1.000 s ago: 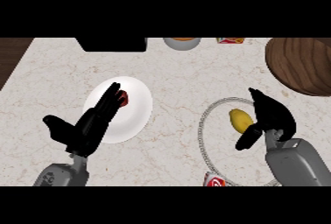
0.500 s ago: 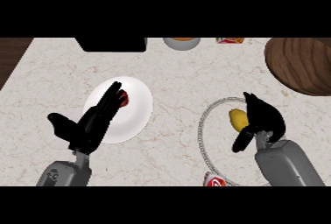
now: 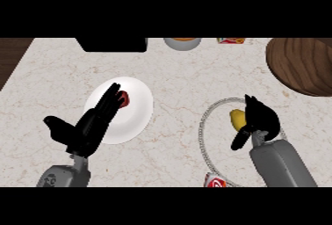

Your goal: Pick the lemon from the placemat and place it in the bowl

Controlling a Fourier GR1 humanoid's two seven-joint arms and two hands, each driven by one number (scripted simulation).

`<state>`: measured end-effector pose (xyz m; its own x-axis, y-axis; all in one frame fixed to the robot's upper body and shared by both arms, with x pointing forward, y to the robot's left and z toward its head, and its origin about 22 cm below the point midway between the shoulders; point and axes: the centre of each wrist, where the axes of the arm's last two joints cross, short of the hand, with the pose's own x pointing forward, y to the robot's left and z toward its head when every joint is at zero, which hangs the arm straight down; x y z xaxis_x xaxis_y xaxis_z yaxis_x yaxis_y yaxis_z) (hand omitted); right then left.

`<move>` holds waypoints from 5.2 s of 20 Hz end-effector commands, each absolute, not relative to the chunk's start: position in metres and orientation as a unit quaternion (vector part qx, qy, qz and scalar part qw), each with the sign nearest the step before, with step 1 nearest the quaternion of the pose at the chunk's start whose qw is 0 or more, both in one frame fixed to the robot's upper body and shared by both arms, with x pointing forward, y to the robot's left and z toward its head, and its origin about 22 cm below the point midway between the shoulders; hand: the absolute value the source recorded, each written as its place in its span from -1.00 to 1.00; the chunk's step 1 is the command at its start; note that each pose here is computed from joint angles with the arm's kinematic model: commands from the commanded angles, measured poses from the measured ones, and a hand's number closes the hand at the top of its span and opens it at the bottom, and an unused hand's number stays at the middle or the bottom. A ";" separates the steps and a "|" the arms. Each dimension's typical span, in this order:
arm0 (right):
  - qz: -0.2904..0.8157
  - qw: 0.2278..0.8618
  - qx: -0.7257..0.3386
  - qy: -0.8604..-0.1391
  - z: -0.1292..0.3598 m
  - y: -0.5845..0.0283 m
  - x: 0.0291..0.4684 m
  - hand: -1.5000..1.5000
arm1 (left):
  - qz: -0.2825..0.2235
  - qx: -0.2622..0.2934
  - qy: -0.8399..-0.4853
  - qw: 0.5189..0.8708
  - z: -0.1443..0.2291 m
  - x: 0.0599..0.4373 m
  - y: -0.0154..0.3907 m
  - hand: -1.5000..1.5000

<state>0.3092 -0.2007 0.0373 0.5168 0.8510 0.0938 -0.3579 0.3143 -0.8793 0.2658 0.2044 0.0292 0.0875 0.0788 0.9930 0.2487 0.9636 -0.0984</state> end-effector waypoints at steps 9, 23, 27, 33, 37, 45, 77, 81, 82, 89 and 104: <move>0.382 0.759 -0.437 -0.294 0.011 -0.207 0.322 -1.00 | -0.062 -0.119 -0.673 0.727 0.027 0.280 0.191 0.00; 0.411 0.727 -0.426 -0.347 -0.017 -0.179 0.320 1.00 | -0.067 -0.128 -0.677 0.722 0.024 0.259 0.206 0.00; 0.427 0.713 -0.437 -0.343 -0.015 -0.197 0.330 1.00 | -0.061 -0.129 -0.670 0.728 0.037 0.273 0.206 0.00; 0.468 0.658 -0.453 -0.378 -0.007 -0.223 0.307 1.00 | -0.053 -0.130 -0.670 0.729 0.034 0.264 0.191 0.00; 0.620 0.554 -0.351 -0.430 -0.007 -0.272 0.286 1.00 | -0.056 -0.118 -0.672 0.729 0.024 0.268 0.205 0.00; 0.600 0.479 -0.351 -0.537 0.055 -0.371 0.253 1.00 | -0.050 -0.117 -0.673 0.729 0.022 0.260 0.217 0.00; 0.376 0.496 -0.421 -0.660 0.196 -0.448 0.353 1.00 | -0.077 -0.136 -0.672 0.724 0.027 0.271 0.188 0.00; 0.378 0.479 -0.437 -0.661 0.184 -0.435 0.382 1.00 | -0.069 -0.142 -0.678 0.718 0.037 0.272 0.200 0.00; 0.378 0.484 -0.447 -0.651 0.184 -0.440 0.385 1.00 | -0.085 -0.145 -0.682 0.712 0.021 0.268 0.187 0.00; 0.398 0.473 -0.492 -0.613 0.147 -0.445 0.393 1.00 | -0.075 -0.152 -0.682 0.711 0.032 0.275 0.189 0.00; 0.263 0.597 -0.371 -0.660 0.135 -0.446 0.400 -1.00 | -0.095 -0.161 -0.679 0.710 0.036 0.280 0.170 0.00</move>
